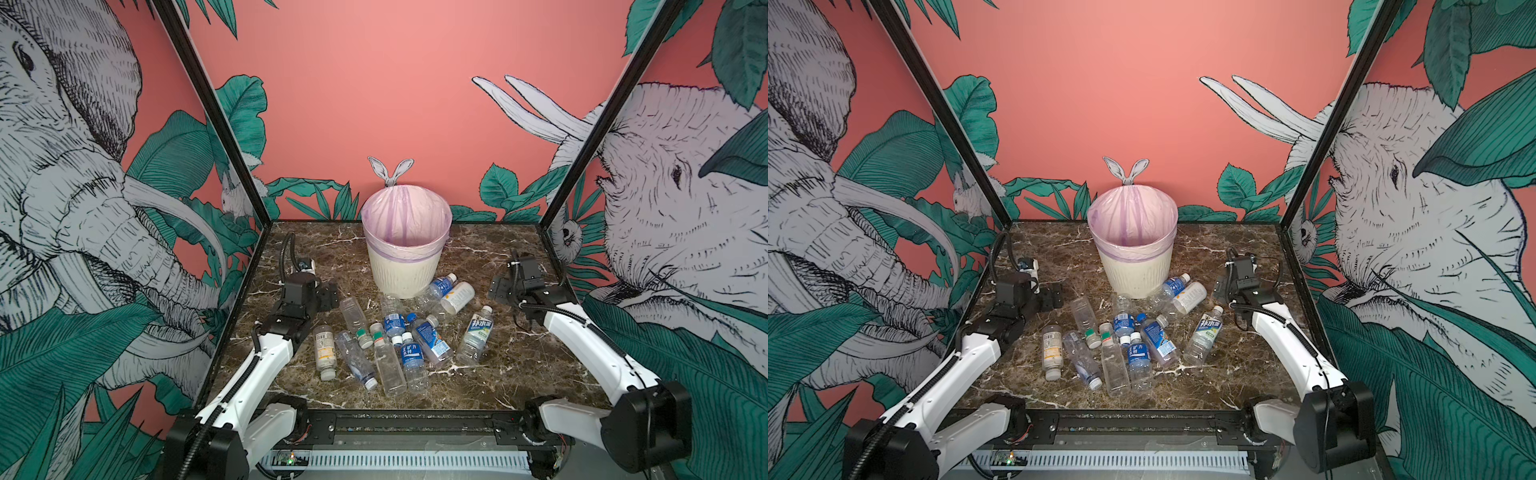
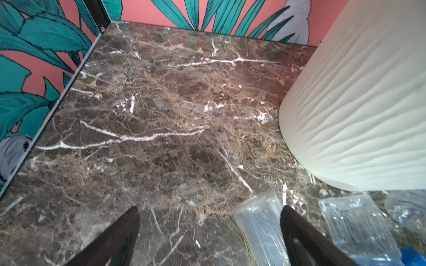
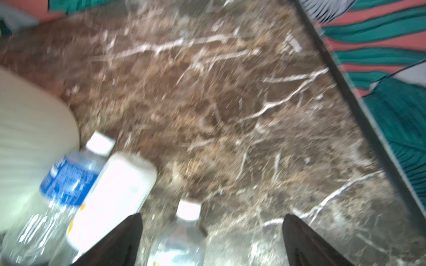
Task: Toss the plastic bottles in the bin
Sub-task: 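Lower the right gripper onto the blue-labelled bottle while the left gripper lowers, then close the right gripper around the blue-and-green labelled bottle, then lift the bottle with the right gripper and carry it over the bin, then open the right gripper to drop the bottle into the bin, then reach the right gripper back down into the bottle cluster nearer the robot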
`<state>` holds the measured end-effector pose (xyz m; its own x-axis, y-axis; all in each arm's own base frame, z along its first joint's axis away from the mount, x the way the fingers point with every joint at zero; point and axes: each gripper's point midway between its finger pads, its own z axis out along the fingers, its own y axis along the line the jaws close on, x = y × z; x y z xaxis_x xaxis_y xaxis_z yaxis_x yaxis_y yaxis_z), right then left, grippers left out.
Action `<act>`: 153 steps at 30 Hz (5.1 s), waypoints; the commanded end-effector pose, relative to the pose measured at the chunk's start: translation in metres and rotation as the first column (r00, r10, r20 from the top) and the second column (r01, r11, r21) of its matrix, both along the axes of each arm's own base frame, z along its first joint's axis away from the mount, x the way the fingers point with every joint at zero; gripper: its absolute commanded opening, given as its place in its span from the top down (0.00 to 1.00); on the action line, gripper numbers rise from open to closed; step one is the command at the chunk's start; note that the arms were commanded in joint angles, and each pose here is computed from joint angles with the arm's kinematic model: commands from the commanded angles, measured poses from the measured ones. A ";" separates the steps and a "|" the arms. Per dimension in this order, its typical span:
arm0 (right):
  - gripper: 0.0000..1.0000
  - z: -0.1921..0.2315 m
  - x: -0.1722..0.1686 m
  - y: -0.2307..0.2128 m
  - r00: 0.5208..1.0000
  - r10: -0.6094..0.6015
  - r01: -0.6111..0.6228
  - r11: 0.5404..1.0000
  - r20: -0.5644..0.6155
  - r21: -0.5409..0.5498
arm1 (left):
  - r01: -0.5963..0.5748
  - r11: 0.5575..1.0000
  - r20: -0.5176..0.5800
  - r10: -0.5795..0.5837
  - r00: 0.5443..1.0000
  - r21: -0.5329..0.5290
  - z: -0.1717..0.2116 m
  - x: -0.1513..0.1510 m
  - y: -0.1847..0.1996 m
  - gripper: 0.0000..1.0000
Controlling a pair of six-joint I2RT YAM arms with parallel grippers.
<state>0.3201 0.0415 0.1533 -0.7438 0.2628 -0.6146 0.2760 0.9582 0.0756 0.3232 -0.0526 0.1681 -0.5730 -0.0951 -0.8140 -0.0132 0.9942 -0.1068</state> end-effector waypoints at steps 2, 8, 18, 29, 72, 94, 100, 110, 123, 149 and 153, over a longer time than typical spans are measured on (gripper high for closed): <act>0.03 -0.021 -0.026 0.027 0.992 0.036 -0.030 0.998 -0.121 0.050 | 0.025 1.000 -0.053 -0.026 0.998 -0.015 -0.020 -0.019 -0.005 0.05; 0.03 -0.039 -0.045 0.051 0.983 0.052 -0.035 0.995 -0.178 0.098 | 0.082 0.995 -0.041 -0.084 0.996 -0.061 -0.032 -0.035 -0.015 0.08; 0.02 -0.065 -0.070 0.059 0.963 0.049 -0.020 0.993 -0.265 0.113 | 0.239 0.964 -0.040 -0.245 0.969 -0.117 -0.050 -0.063 -0.038 0.13; 0.01 -0.091 -0.085 0.065 0.943 0.053 -0.013 0.992 -0.328 0.123 | 0.313 0.934 0.003 -0.317 0.948 -0.170 -0.051 -0.071 -0.054 0.10; 0.39 -0.110 -0.099 0.064 0.961 0.153 -0.152 0.988 -0.231 0.021 | 0.314 0.941 -0.034 -0.321 0.947 -0.125 -0.060 -0.067 -0.059 0.11; 0.46 0.064 -0.097 0.081 0.796 0.385 -0.429 0.903 0.468 -0.014 | 0.319 0.940 -0.031 -0.324 0.945 -0.118 -0.060 -0.067 -0.059 0.11; 0.47 0.165 -0.085 0.104 0.689 0.442 -0.498 0.864 0.574 -0.068 | 0.319 0.941 -0.032 -0.325 0.945 -0.116 -0.060 -0.068 -0.059 0.11; 0.49 0.318 0.018 0.193 0.586 0.495 -0.513 0.840 0.642 -0.179 | 0.316 0.942 -0.005 -0.318 0.948 -0.112 -0.055 -0.070 -0.057 0.11; 0.01 0.350 0.112 0.214 0.652 0.414 -0.468 0.879 0.635 -0.092 | 0.302 0.947 0.010 -0.303 0.953 -0.106 -0.053 -0.071 -0.054 0.09; 0.04 0.159 -0.017 0.165 0.757 0.582 -0.600 0.799 0.297 -0.035 | 0.315 0.944 -0.007 -0.317 0.948 -0.098 -0.055 -0.069 -0.057 0.10; 0.06 0.123 -0.037 0.174 0.763 0.610 -0.623 0.783 0.214 -0.008 | 0.315 0.944 -0.007 -0.317 0.948 -0.095 -0.055 -0.068 -0.057 0.10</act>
<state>0.2969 0.2084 0.2906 -0.5904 -0.1739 -0.7882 -0.3883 0.9173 0.0885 0.2544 -0.1109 0.1137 -0.6092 0.0068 -0.7930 0.2943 0.9305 -0.2182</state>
